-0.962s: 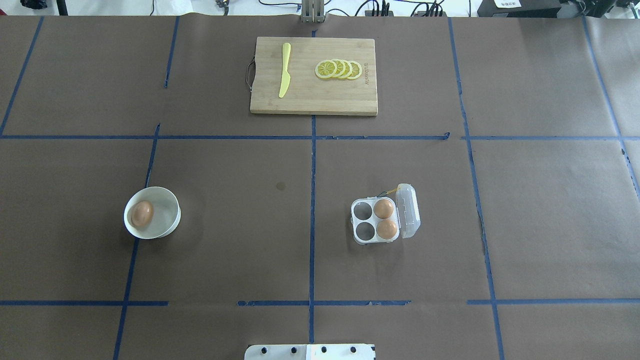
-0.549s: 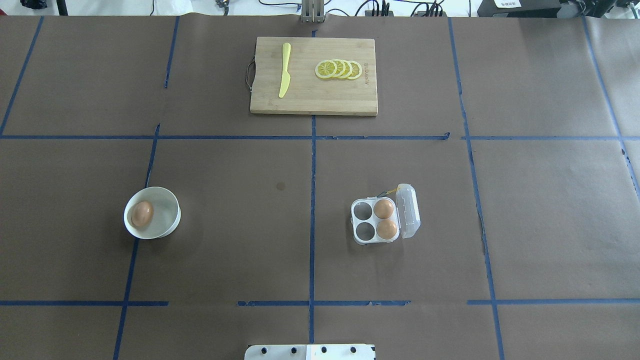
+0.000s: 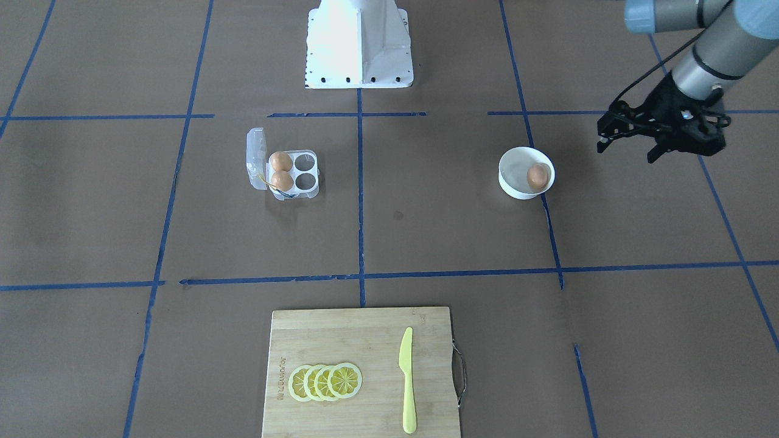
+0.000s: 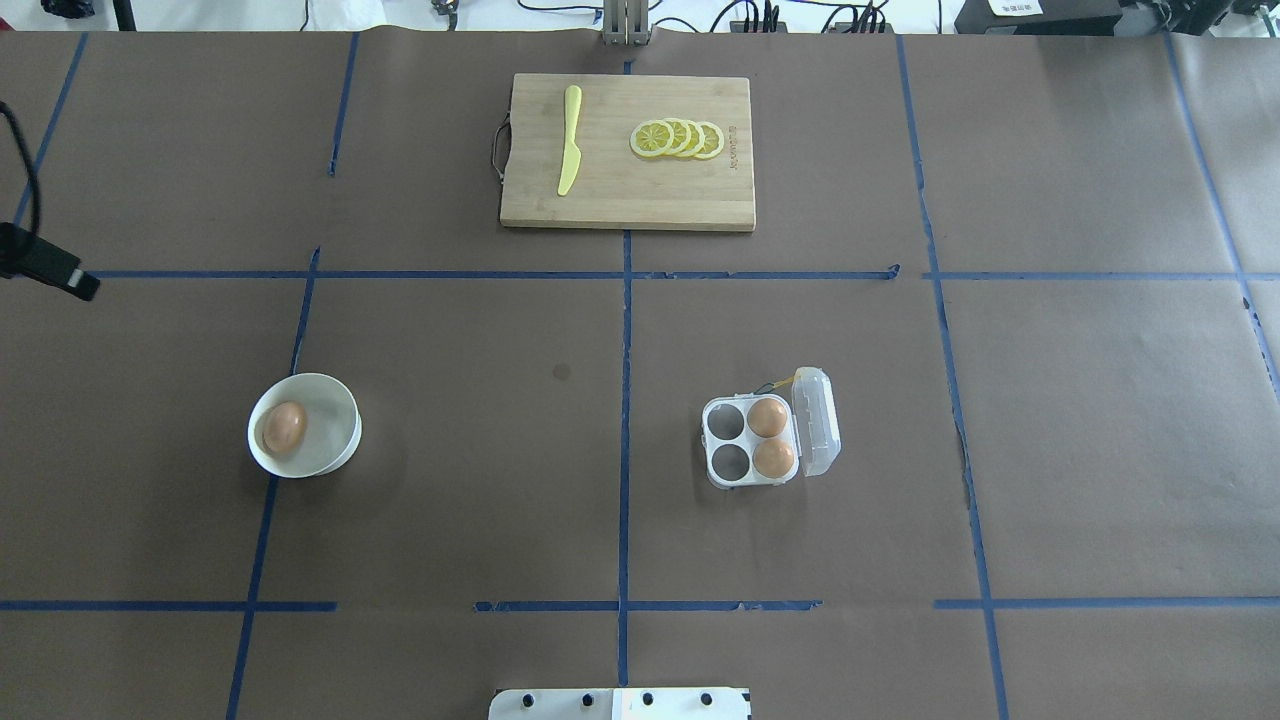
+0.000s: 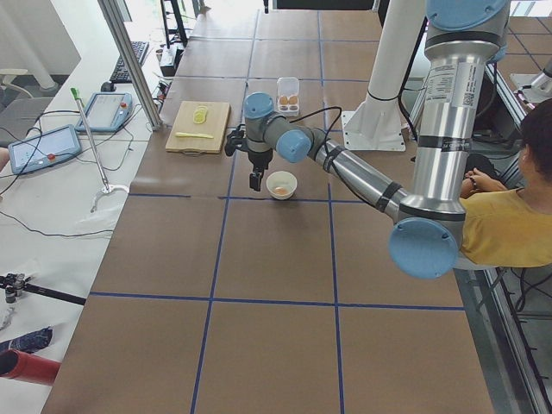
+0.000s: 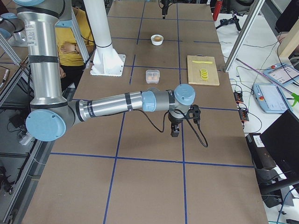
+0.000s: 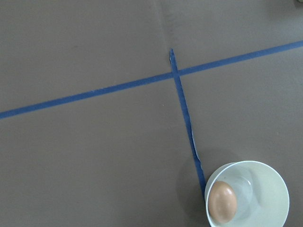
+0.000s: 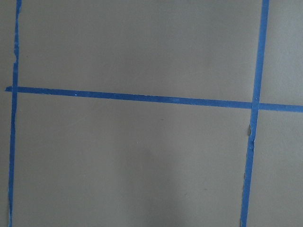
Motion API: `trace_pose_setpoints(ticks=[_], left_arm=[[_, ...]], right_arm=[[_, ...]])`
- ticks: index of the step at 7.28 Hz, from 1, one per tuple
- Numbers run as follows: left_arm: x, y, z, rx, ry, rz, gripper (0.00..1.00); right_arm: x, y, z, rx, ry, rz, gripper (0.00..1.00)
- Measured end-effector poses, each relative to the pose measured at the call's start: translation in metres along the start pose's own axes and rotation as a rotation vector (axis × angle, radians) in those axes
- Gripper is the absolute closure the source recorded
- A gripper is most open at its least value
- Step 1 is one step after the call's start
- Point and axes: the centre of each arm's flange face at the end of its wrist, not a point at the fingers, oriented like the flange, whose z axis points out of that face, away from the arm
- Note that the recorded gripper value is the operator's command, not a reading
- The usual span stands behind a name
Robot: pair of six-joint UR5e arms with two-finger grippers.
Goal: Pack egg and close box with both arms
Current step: 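Move the left gripper down over the brown egg in the white bowl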
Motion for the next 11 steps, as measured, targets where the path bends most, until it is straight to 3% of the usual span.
trace_pose_setpoints(ticks=[2, 3, 4, 5, 7, 11], left_arm=[[0.085, 0.017, 0.054, -0.036, -0.104, -0.1, 0.0], [0.125, 0.019, 0.072, -0.045, -0.173, -0.13, 0.04], [0.146, 0.023, 0.084, -0.056, -0.217, -0.142, 0.15], [0.153, 0.027, 0.096, -0.071, -0.245, -0.153, 0.19], [0.156, 0.033, 0.119, -0.1, -0.282, -0.175, 0.22], [0.153, 0.034, 0.127, -0.102, -0.302, -0.169, 0.23]], right_arm=[[0.0, 0.0, 0.0, -0.002, -0.008, 0.0, 0.0], [0.0, 0.001, 0.001, -0.005, -0.017, 0.003, 0.0], [0.001, 0.002, 0.003, -0.009, -0.022, 0.007, 0.0], [0.003, 0.002, 0.005, -0.013, -0.024, 0.012, 0.0], [0.006, 0.003, 0.007, -0.018, -0.024, 0.017, 0.0], [0.011, 0.004, 0.011, -0.025, -0.024, 0.025, 0.0]])
